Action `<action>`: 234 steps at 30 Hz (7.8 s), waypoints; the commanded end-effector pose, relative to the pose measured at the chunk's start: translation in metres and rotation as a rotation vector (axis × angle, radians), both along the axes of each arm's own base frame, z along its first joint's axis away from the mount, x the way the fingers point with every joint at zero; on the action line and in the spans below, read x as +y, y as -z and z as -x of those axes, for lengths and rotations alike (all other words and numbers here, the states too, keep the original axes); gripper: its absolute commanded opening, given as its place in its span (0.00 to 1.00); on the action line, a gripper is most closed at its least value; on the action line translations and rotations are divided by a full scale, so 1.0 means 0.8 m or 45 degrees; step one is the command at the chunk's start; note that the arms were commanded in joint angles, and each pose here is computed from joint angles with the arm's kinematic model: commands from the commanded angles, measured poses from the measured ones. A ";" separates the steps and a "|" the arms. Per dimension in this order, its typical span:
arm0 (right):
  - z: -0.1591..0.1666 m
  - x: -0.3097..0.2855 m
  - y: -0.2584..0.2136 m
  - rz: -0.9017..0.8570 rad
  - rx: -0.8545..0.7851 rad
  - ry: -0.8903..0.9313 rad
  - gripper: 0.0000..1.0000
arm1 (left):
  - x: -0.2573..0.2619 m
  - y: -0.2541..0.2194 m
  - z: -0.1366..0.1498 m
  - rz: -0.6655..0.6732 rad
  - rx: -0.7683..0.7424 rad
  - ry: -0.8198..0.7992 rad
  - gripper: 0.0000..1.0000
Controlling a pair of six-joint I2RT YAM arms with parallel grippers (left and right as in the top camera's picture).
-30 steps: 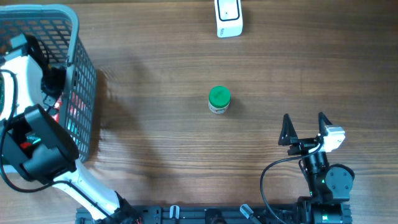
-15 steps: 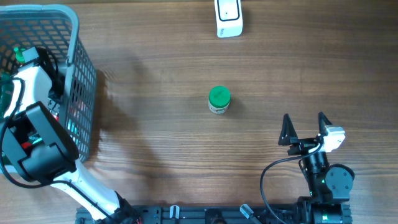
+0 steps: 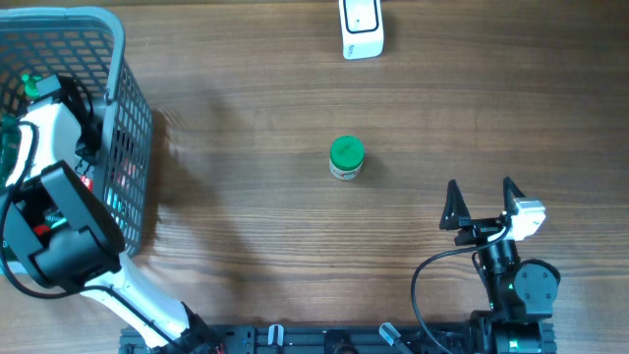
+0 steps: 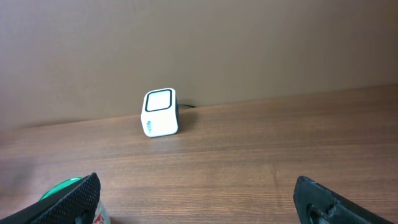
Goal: Scan the item barcode
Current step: 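Return the left gripper to the basket and grasp the Kleenex pack, then carry the Kleenex pack out and place it left of the jar, then reach the left gripper into the basket and grasp the red sauce bottle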
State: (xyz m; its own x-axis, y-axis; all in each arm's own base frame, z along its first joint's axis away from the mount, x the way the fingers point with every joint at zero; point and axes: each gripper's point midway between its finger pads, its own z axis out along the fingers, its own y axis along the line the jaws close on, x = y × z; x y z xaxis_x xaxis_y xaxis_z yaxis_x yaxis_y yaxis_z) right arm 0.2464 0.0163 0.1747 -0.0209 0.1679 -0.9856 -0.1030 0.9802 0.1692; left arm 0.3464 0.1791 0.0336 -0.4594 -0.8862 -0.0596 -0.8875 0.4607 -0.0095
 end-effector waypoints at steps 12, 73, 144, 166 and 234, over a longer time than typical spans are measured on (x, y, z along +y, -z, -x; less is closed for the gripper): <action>0.000 0.000 -0.002 0.013 -0.015 0.003 1.00 | -0.002 -0.300 0.000 -0.323 -0.680 -0.002 0.62; 0.000 0.000 -0.002 0.013 -0.015 0.003 1.00 | -0.046 0.025 -0.114 0.028 -0.207 0.538 0.56; 0.000 0.000 -0.002 0.014 -0.015 0.003 1.00 | -0.490 0.006 -0.051 0.023 -0.186 1.166 0.45; 0.000 0.000 -0.002 0.013 -0.015 0.003 1.00 | -0.379 -0.299 -0.088 -0.272 -0.804 0.949 1.00; 0.000 0.000 -0.002 0.013 -0.015 0.003 1.00 | 0.109 -0.114 -0.172 -0.543 -0.617 0.882 0.44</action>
State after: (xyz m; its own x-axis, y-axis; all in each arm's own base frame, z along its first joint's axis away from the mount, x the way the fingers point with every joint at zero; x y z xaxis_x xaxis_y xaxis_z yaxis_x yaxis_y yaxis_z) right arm 0.2464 0.0163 0.1747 -0.0209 0.1675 -0.9856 -0.1030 0.9803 0.1688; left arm 0.4852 0.2714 0.1249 -0.7191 -0.2576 -0.6454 -0.3519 0.9358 0.0186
